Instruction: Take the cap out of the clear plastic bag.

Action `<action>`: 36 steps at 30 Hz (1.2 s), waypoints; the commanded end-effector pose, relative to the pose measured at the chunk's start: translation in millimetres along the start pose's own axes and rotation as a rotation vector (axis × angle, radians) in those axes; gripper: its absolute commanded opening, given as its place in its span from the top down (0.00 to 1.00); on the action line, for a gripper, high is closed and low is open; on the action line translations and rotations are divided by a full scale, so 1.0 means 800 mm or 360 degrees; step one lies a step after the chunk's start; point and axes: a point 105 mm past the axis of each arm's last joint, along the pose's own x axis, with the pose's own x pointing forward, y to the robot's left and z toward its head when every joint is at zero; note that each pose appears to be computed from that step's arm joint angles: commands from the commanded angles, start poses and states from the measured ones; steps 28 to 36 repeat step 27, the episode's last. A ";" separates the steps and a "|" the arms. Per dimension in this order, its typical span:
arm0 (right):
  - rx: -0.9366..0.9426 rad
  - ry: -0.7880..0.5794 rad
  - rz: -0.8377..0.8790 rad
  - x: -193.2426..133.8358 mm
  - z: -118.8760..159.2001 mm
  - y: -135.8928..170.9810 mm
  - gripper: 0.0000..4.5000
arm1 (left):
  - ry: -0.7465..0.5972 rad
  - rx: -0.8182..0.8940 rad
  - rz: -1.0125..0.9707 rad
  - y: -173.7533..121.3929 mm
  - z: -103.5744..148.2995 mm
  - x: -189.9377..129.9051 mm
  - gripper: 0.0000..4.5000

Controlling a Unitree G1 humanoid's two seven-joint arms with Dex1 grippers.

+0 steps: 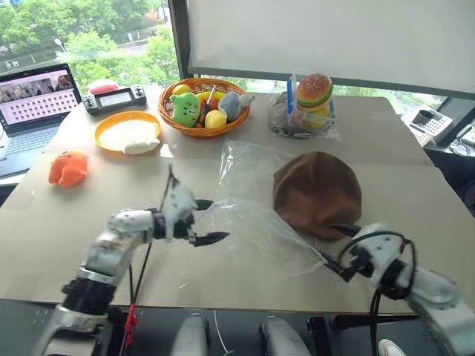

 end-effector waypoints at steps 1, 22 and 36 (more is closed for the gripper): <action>0.0122 -0.0120 -0.0041 -0.028 0.033 -0.020 0.00 | -0.0184 -0.0374 -0.0046 0.005 0.034 -0.037 0.01; 0.0332 -0.0246 -0.1512 -0.054 -0.050 -0.129 0.00 | -0.0397 -0.0414 0.1807 0.139 -0.088 -0.099 0.01; 0.0308 -0.0198 -0.1499 -0.055 -0.056 -0.132 0.00 | -0.0429 -0.0386 0.1828 0.137 -0.086 -0.081 0.01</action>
